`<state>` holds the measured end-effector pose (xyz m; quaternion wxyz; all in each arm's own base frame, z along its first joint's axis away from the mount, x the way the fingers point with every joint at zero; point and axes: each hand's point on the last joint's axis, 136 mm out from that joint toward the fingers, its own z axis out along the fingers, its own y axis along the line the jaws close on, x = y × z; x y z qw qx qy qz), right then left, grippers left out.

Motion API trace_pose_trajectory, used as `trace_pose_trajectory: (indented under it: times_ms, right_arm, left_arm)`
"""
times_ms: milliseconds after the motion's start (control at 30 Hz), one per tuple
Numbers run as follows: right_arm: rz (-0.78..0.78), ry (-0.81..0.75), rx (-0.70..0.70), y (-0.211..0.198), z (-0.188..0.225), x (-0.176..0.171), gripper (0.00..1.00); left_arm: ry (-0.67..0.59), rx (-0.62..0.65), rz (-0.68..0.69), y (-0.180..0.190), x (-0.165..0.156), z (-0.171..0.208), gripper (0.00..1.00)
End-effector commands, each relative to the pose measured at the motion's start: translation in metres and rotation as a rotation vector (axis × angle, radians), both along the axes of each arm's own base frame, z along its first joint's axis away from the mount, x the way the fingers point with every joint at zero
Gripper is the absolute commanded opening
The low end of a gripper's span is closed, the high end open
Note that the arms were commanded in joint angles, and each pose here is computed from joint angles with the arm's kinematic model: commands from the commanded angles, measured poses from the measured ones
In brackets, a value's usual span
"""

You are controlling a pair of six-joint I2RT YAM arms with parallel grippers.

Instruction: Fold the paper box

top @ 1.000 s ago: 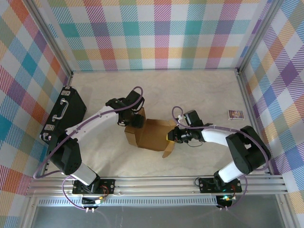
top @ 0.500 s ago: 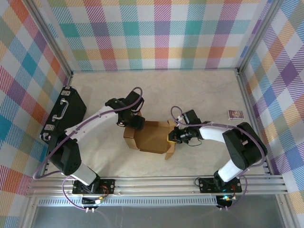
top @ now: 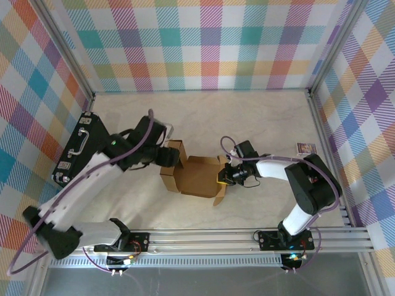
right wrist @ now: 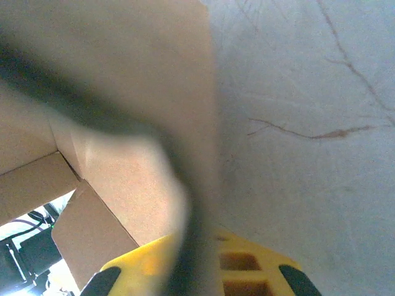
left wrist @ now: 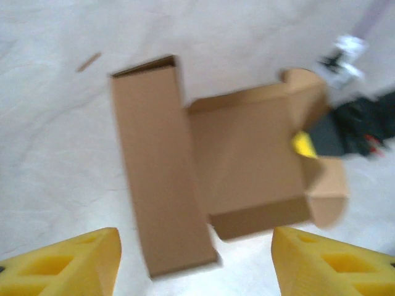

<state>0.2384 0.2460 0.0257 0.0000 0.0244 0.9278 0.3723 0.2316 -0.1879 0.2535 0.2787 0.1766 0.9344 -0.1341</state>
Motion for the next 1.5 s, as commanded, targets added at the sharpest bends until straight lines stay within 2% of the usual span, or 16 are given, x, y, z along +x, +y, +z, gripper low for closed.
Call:
trace_pose_trajectory:
  times_ms: [0,100,167,300,467,900,1133,1267,1467]
  right_arm:
    - [-0.015,0.018,-0.003,-0.001,0.001,0.005,0.05]
    - [-0.016,0.021,0.001,-0.001,0.001,0.005,0.05]
    - [-0.017,0.022,0.003,-0.001,0.001,0.005,0.05]
    - [-0.017,0.025,0.007,-0.001,0.002,0.004,0.05]
    - [-0.018,0.027,0.012,0.000,0.004,0.004,0.05]
    - [-0.009,0.029,0.017,-0.001,0.006,0.002,0.06]
    - [-0.002,0.035,0.019,-0.001,0.004,-0.001,0.06]
    - [0.001,0.038,0.018,-0.001,0.002,-0.002,0.06]
    - [0.006,0.044,0.016,-0.001,0.000,-0.003,0.06]
  left_arm:
    - [0.102,-0.089,-0.194,-0.030,-0.062,-0.020,0.61]
    - [0.166,-0.084,-0.280,-0.052,-0.100,-0.062,0.52]
    - [0.176,-0.030,-0.304,-0.062,-0.116,-0.090,0.47]
    - [0.180,0.027,-0.274,-0.076,-0.117,-0.130,0.39]
    - [0.149,0.132,-0.230,-0.089,-0.098,-0.163,0.29]
    - [0.087,0.318,-0.166,-0.102,-0.063,-0.188,0.27]
    - [0.077,0.335,-0.128,-0.104,-0.046,-0.193,0.26]
    - [0.062,0.378,-0.096,-0.102,-0.034,-0.202,0.20]
    - [0.055,0.422,-0.066,-0.099,-0.020,-0.216,0.18]
